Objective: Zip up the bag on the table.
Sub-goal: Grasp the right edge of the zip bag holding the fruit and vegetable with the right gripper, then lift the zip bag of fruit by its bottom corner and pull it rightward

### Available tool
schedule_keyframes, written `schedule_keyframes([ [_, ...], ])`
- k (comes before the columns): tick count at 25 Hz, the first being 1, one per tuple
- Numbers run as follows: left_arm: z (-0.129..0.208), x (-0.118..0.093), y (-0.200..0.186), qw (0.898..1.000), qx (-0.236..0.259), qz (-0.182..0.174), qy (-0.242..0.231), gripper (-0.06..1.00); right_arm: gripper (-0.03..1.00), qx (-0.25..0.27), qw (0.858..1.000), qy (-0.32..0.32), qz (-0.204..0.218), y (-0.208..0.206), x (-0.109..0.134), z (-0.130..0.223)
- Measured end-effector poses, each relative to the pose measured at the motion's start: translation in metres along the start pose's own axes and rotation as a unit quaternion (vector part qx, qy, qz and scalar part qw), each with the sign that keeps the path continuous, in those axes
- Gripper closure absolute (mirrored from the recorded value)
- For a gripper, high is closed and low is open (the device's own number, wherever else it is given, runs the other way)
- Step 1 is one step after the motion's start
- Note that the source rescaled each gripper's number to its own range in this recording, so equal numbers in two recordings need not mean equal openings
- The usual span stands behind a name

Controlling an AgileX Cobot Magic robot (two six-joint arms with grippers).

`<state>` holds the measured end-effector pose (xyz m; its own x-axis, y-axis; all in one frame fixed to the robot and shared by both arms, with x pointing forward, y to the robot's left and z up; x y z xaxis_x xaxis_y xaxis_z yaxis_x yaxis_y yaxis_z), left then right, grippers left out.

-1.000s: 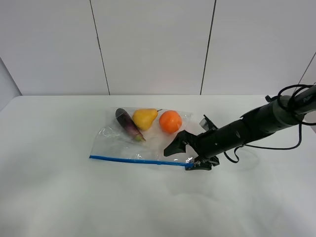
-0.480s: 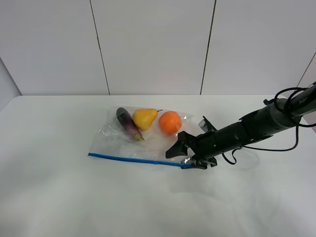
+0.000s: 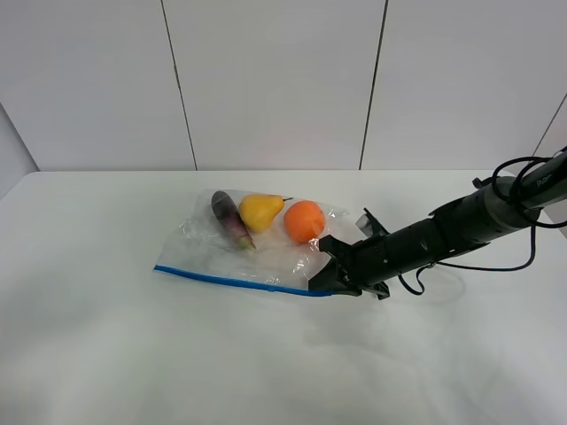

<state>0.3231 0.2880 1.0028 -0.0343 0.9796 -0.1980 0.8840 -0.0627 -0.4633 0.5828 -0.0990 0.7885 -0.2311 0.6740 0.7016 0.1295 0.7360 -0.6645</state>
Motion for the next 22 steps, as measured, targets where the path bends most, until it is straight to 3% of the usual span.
schedule_keyframes([
  [17, 0.0, 0.0, 0.0, 1.0, 0.0, 0.0, 0.0, -0.06, 0.88, 0.035, 0.999, -0.028, -0.027, -0.001, 0.01, 0.014],
  [22, 0.0, 0.0, 0.0, 1.0, 0.0, 0.0, 0.0, -0.06, 0.96, 0.035, 0.999, -0.029, -0.026, -0.001, 0.01, 0.014],
])
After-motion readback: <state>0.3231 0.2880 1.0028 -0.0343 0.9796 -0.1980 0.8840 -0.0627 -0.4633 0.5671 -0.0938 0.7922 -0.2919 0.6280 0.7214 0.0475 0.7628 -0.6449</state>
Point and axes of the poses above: a point on each arm's last joint axis where the gripper is mounted, y pointing out along that axis toward the gripper, x along the wrist's bending axis when the last joint is at zero, z = x × y, the point moved 10 cm from there along y, pointing out along that axis toward the gripper, and after that the axes turned 13 degrees about -y, right-handed, at the moved point
